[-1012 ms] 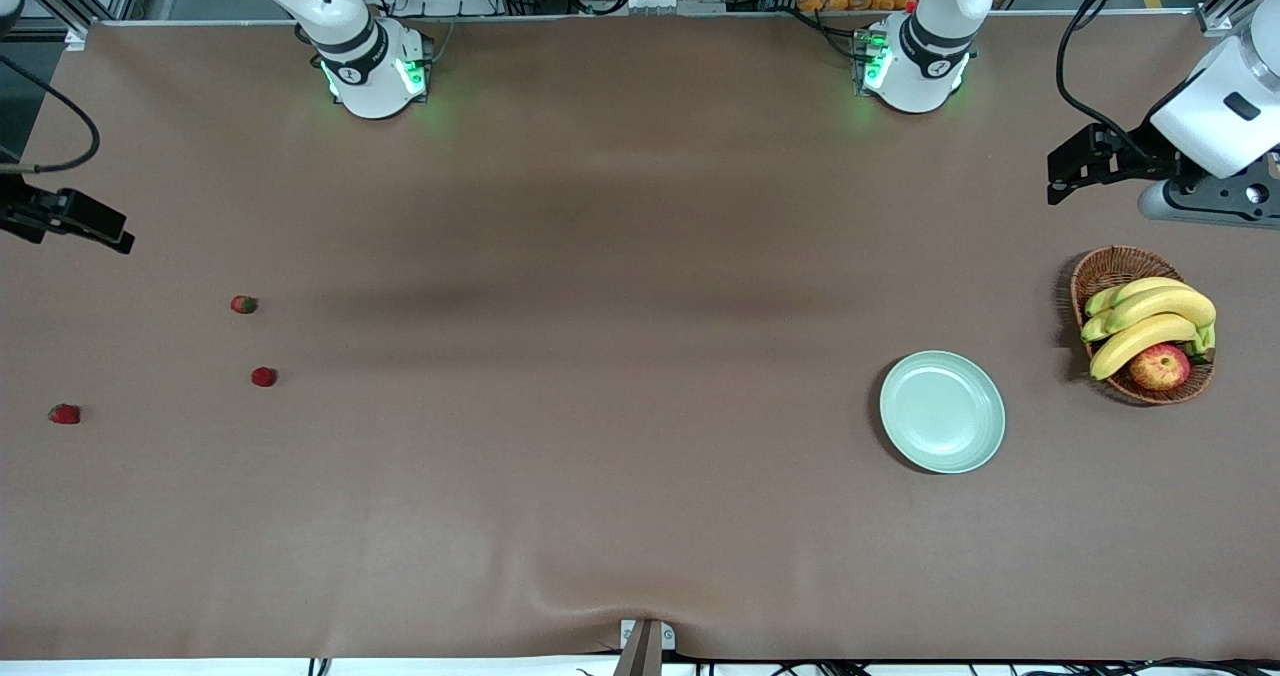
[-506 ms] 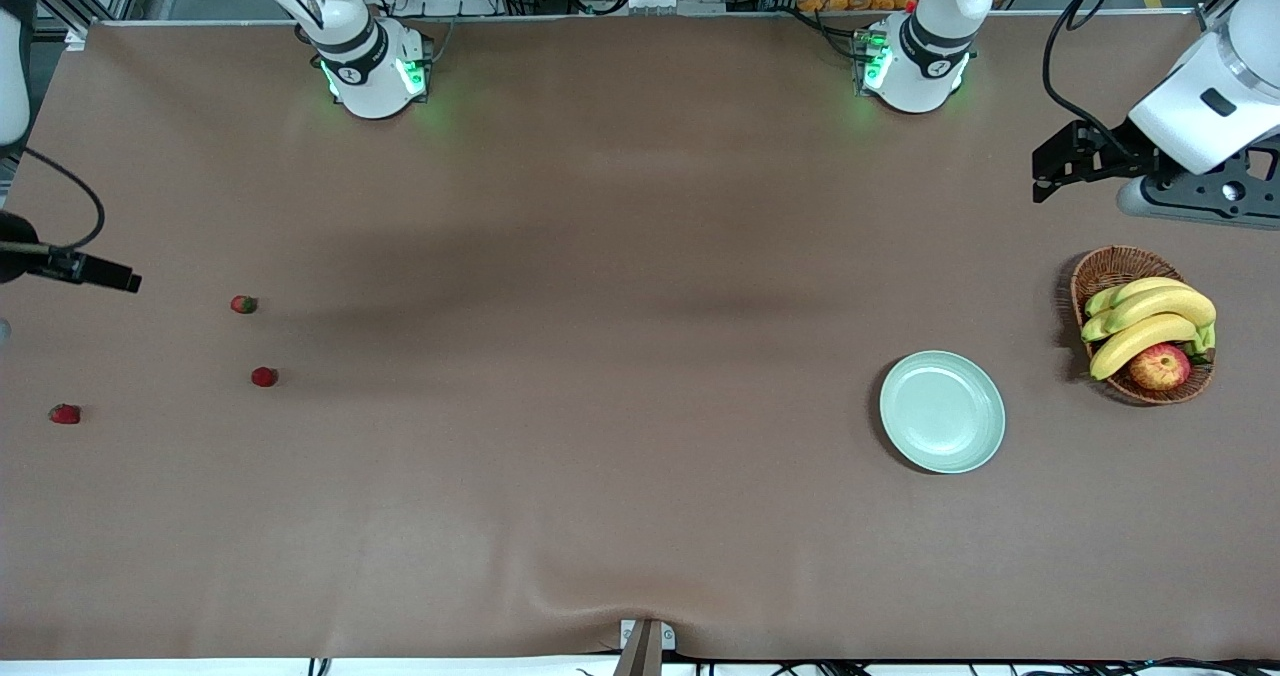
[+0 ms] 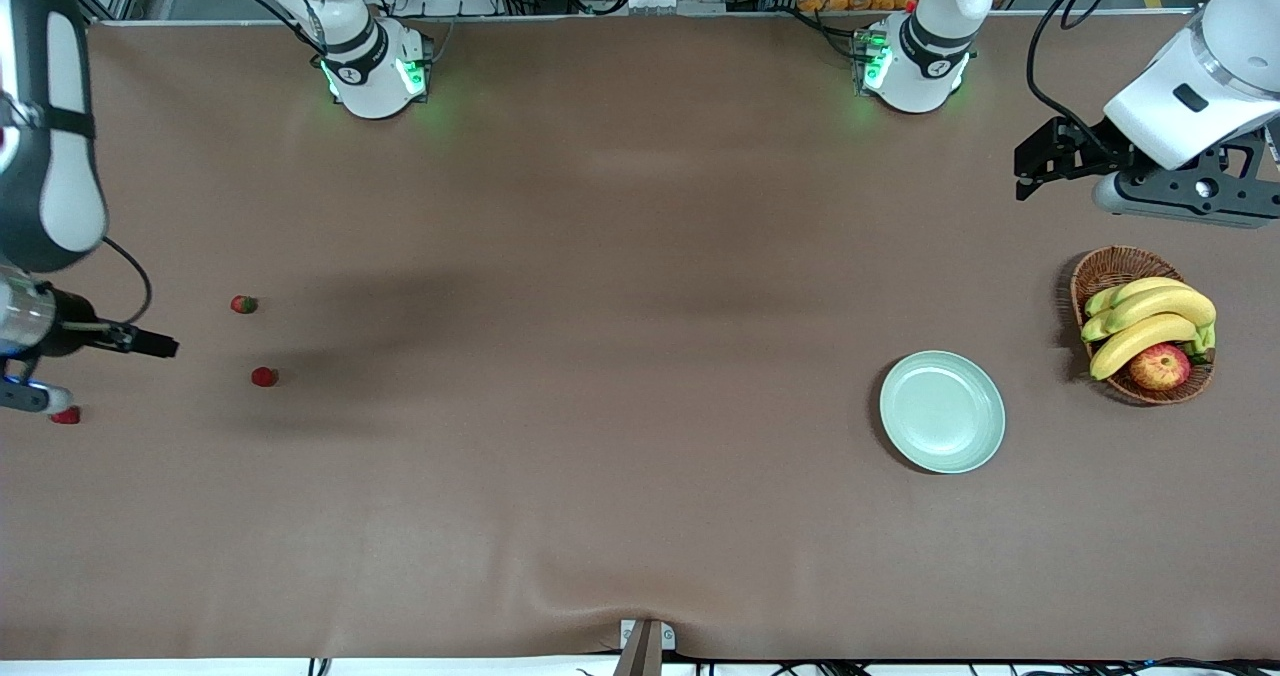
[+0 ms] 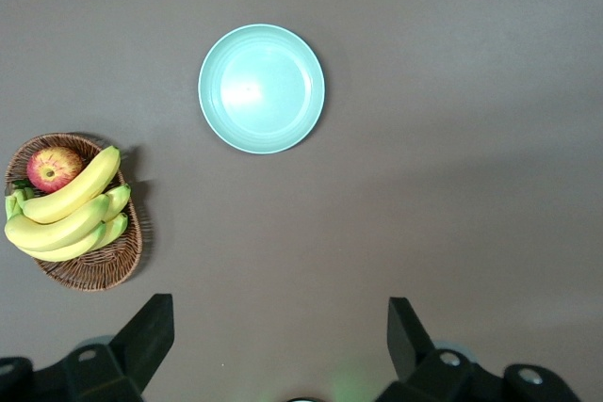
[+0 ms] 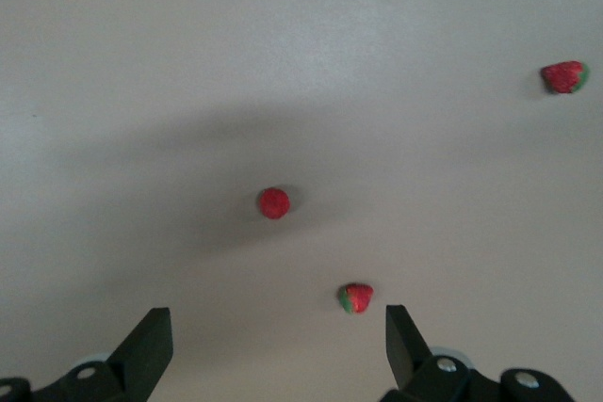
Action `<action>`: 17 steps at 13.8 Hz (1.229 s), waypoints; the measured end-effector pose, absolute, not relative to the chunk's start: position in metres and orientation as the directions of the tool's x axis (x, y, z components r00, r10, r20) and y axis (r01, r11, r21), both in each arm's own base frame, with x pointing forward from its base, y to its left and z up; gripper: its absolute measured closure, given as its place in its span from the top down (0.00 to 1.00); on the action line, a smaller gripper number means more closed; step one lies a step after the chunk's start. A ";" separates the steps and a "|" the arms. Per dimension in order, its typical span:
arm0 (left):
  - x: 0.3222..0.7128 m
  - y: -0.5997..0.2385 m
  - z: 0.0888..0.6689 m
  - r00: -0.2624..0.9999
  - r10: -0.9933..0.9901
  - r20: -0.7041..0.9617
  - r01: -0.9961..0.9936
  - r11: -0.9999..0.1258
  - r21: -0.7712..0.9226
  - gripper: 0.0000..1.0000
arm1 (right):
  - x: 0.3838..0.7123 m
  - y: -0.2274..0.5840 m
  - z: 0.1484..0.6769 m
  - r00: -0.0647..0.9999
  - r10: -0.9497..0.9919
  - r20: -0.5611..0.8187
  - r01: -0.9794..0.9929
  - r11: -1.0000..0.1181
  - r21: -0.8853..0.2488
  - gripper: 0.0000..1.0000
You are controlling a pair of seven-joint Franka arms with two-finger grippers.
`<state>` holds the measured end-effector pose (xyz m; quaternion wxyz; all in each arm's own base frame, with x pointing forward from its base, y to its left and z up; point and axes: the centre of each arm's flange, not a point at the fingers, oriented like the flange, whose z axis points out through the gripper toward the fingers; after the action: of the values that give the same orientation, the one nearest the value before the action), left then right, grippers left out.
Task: Collect all strawberries into plate
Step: 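Move the right gripper toward the nearest red strawberry, then lower the right gripper and close it on the strawberry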
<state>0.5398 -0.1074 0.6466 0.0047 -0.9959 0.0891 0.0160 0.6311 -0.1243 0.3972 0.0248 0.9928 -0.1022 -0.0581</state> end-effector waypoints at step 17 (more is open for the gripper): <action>0.540 -0.106 0.647 0.984 -0.174 -0.033 -0.175 -0.985 -0.007 1.00 | 0.619 -0.138 0.262 0.982 -0.181 -0.050 -0.180 -0.983 0.033 1.00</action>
<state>0.5401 -0.1060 0.6465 0.0048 -0.9960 0.0876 0.0160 0.6193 -0.1378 0.2622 0.0144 0.9954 -0.0906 -0.0266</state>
